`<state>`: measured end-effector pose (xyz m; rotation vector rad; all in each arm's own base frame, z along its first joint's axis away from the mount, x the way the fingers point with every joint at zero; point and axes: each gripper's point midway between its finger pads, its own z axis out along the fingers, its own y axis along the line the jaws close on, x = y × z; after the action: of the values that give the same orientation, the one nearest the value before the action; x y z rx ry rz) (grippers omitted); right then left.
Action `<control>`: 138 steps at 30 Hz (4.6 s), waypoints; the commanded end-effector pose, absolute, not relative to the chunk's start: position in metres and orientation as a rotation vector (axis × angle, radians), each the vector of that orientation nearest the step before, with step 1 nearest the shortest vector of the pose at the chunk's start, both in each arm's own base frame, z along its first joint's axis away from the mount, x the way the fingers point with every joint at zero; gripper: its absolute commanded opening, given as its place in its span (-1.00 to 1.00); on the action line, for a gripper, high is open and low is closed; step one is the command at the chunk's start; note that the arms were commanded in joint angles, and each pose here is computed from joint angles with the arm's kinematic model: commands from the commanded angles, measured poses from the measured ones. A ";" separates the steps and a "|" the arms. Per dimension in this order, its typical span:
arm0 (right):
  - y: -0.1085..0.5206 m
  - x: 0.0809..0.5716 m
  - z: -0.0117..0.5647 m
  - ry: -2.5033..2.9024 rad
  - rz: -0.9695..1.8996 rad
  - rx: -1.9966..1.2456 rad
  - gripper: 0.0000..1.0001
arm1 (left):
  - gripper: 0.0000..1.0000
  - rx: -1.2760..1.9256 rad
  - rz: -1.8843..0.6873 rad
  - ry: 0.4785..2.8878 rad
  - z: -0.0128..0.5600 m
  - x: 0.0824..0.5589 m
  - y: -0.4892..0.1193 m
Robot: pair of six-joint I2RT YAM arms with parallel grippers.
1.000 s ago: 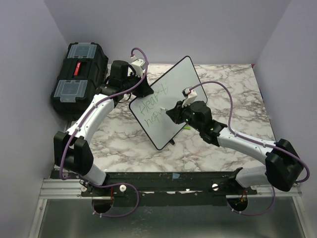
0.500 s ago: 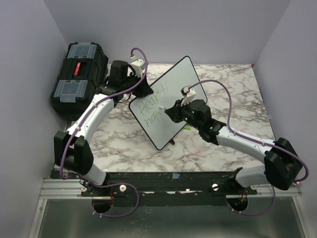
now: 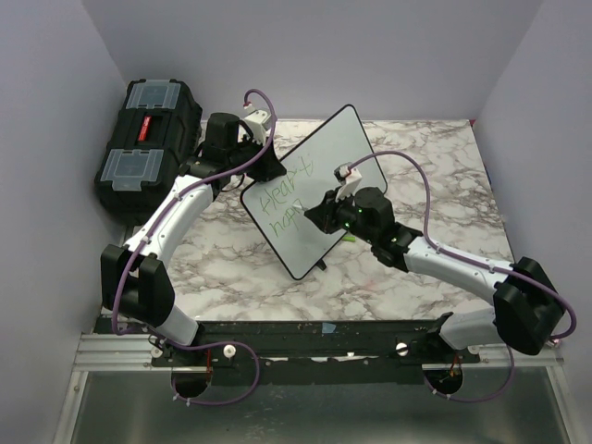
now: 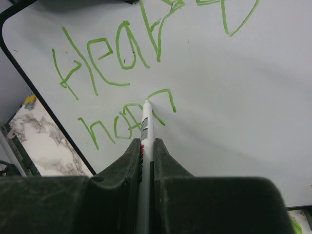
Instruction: Write a sentence on the whiteboard
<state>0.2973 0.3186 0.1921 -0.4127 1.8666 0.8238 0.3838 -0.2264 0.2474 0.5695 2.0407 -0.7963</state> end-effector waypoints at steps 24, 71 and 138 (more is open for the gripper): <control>0.277 0.288 0.115 2.152 0.546 -0.384 -0.99 | -1.00 0.678 -0.746 2.102 0.219 0.365 -0.225; 0.276 0.348 0.236 1.816 0.568 -0.186 -0.98 | -1.00 0.681 -0.746 2.094 0.222 0.363 -0.225; 0.298 0.198 0.091 2.121 0.475 -0.747 -0.99 | -1.00 0.525 -0.682 2.127 0.217 0.365 -0.212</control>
<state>0.2177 0.3204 0.1377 -0.6863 1.9663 0.5532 0.3767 -0.2220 0.2441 0.4642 2.0499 -0.7856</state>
